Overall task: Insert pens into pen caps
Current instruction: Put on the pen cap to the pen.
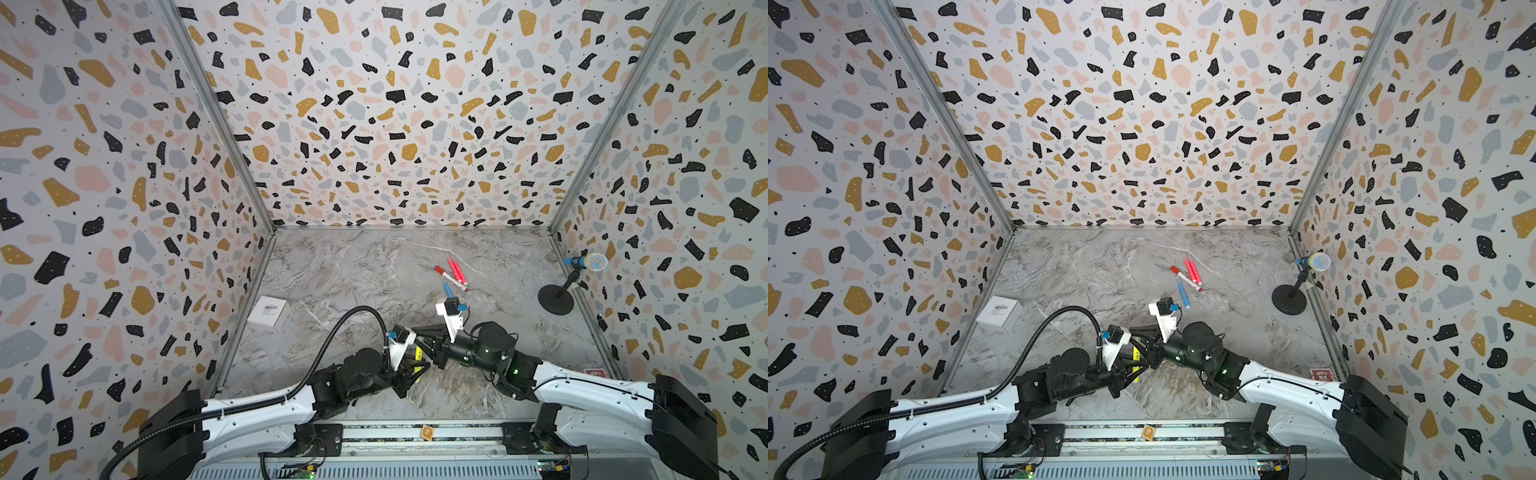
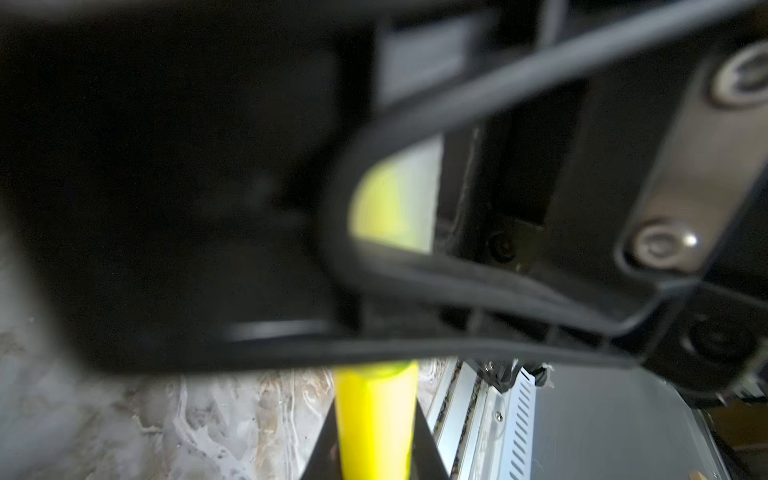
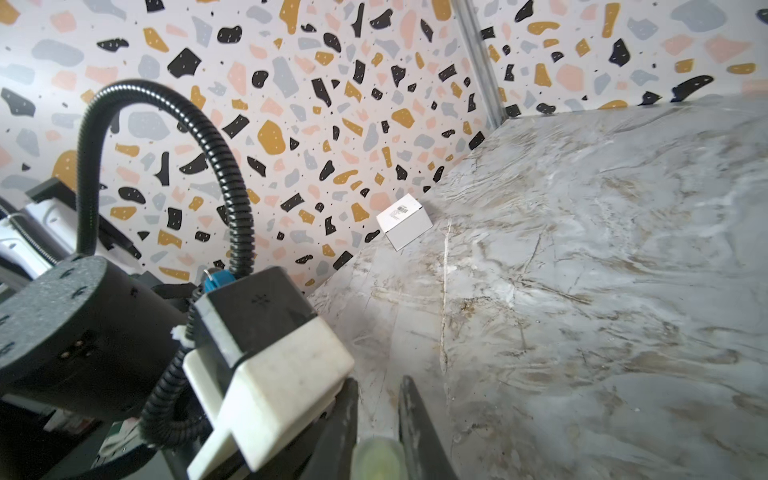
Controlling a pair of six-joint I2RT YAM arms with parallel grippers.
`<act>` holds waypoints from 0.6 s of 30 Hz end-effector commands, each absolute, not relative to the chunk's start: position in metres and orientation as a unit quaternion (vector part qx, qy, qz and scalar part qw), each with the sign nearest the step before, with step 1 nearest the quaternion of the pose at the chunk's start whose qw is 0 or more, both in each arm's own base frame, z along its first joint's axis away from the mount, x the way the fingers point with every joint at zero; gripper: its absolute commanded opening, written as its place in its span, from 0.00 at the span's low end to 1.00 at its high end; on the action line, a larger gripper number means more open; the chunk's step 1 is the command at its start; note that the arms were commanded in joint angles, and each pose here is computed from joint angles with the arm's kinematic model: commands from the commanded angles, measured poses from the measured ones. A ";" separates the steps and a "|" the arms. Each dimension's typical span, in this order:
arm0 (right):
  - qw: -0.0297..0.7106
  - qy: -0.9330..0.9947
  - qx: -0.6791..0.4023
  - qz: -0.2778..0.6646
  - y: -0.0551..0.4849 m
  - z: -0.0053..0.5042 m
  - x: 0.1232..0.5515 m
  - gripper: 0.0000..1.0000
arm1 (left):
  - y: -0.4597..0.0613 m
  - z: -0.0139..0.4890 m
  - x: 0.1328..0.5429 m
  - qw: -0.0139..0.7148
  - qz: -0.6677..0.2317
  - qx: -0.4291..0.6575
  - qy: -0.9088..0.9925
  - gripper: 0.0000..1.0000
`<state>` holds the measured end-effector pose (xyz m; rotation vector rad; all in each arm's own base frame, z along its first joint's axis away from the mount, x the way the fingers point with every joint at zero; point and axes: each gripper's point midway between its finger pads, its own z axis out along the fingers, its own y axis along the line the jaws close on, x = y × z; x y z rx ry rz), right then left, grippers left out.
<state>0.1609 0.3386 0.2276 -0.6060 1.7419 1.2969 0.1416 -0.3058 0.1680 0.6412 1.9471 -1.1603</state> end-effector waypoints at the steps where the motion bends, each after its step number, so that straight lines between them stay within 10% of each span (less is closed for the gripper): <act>1: 0.228 0.782 -0.328 0.479 0.327 0.115 0.081 0.00 | -0.263 0.329 0.209 0.598 -0.516 0.073 0.608 0.00; 6: 0.297 0.776 -0.312 0.461 0.318 0.164 0.129 0.04 | -0.266 0.295 0.215 0.585 -0.472 0.091 0.653 0.00; 9: 0.353 0.772 -0.291 0.442 0.294 0.206 0.174 0.57 | -0.262 0.241 0.222 0.556 -0.421 0.089 0.711 0.00; 11: 0.401 0.764 -0.268 0.429 0.272 0.241 0.203 0.69 | -0.255 0.200 0.228 0.529 -0.364 0.083 0.762 0.00; 18: 0.457 0.789 -0.192 0.363 0.209 0.270 0.256 0.74 | -0.269 0.132 0.239 0.439 -0.282 0.094 0.848 0.00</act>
